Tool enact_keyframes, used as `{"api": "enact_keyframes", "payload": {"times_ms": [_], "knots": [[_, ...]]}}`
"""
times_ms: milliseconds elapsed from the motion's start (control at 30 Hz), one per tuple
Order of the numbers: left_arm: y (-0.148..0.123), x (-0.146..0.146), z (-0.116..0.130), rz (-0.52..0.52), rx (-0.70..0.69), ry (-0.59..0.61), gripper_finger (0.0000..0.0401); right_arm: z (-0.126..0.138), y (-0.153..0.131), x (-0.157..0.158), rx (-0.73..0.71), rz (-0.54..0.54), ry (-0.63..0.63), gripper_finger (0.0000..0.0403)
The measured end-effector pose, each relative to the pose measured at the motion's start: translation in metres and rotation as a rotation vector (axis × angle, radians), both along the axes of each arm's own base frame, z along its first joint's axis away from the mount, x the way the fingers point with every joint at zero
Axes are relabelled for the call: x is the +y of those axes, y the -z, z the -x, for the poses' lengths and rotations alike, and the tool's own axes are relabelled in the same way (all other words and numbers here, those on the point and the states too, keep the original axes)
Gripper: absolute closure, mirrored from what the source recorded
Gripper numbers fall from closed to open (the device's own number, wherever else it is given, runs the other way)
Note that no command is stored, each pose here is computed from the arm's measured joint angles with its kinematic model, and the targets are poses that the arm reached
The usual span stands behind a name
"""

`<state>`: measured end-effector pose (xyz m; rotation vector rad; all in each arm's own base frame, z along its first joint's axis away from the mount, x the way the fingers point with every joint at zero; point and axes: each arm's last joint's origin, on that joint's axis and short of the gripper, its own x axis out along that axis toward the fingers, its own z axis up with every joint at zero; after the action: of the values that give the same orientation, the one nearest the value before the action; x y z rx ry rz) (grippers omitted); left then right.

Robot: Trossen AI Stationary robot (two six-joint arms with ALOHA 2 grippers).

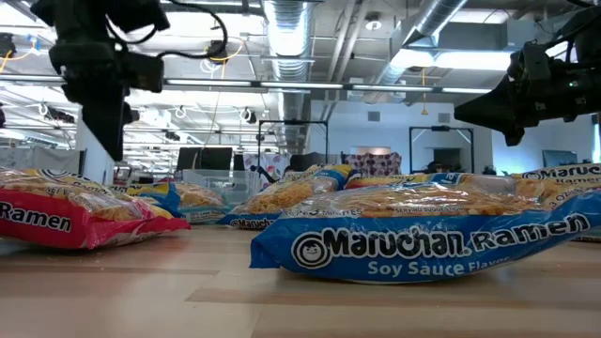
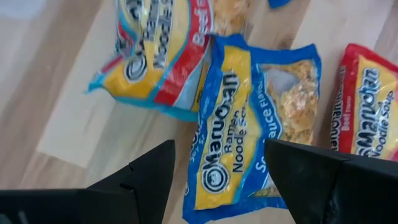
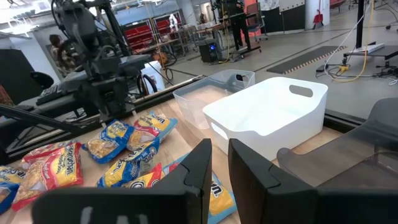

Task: Sort Maruchan noodles
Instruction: Put the blue noodle pack into the transparent bin

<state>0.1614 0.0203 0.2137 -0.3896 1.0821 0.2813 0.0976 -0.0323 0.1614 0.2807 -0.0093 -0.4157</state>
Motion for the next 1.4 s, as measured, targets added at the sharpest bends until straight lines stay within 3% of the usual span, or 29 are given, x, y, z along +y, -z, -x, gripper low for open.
{"api": "enact_keyframes", "payload": {"times_ms": [633, 1067, 1200, 1400], "knots": [[0.040, 0.006, -0.003, 0.054, 0.012, 0.029, 0.0166, 0.000, 0.000, 0.000, 0.000, 0.000, 0.000, 0.0322], [0.066, 0.008, -0.019, 0.108, 0.092, 0.044, 0.0168, 0.000, 0.000, 0.000, 0.000, 0.000, 0.000, 0.0322], [0.072, 0.008, -0.025, 0.163, 0.089, 0.065, 0.0188, 0.000, 0.000, 0.000, -0.001, 0.000, 0.000, 0.0322], [0.077, 0.008, -0.028, 0.184, 0.113, 0.062, 0.0250, 0.000, 0.000, 0.000, -0.001, 0.000, 0.000, 0.0322]]}}
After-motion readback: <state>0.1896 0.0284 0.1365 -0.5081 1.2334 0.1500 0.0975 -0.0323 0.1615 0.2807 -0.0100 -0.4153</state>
